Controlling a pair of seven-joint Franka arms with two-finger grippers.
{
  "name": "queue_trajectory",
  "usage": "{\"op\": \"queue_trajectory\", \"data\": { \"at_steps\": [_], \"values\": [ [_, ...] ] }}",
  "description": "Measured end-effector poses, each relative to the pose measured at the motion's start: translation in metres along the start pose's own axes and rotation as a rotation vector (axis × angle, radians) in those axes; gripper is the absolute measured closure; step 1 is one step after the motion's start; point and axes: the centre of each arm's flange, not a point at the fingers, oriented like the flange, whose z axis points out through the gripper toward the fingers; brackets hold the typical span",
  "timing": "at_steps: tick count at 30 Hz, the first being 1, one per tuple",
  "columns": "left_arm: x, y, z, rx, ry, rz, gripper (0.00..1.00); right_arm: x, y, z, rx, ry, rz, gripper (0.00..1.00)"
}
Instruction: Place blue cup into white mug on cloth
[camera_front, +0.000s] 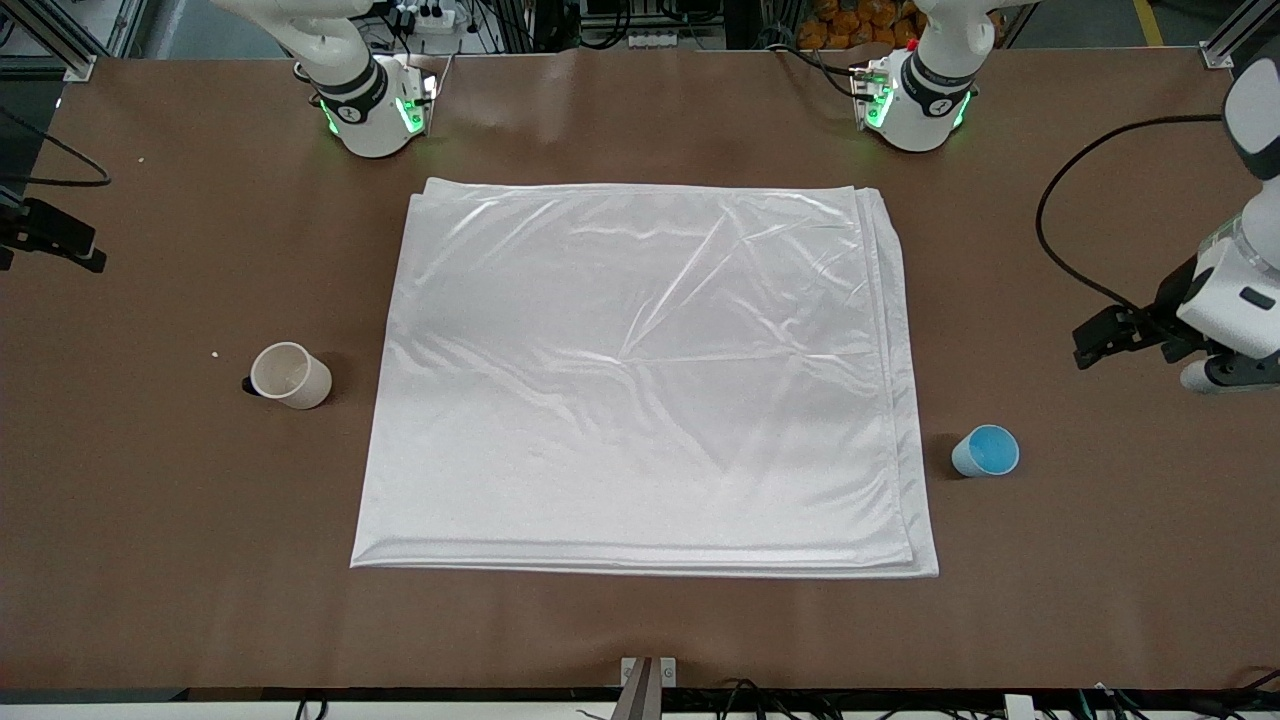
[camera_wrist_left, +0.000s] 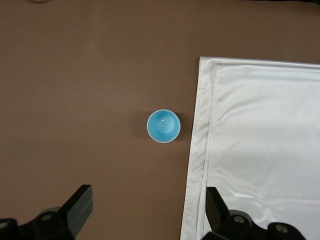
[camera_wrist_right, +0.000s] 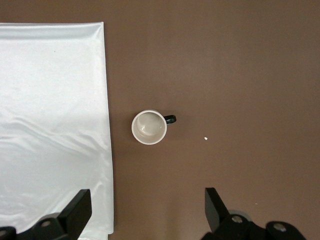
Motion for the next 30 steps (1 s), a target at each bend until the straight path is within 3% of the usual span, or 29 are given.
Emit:
{"op": "queue_trajectory", "data": {
  "at_steps": [19,30],
  "values": [
    [0.023,-0.03,0.128,-0.016,0.033,-0.006,0.0,0.0,0.0,0.0,0.0,0.0,-0.012,0.0],
    [0.027,-0.034,0.146,-0.011,0.04,-0.001,0.0,0.007,0.011,0.034,0.001,-0.003,-0.109,0.0]
  ]
}}
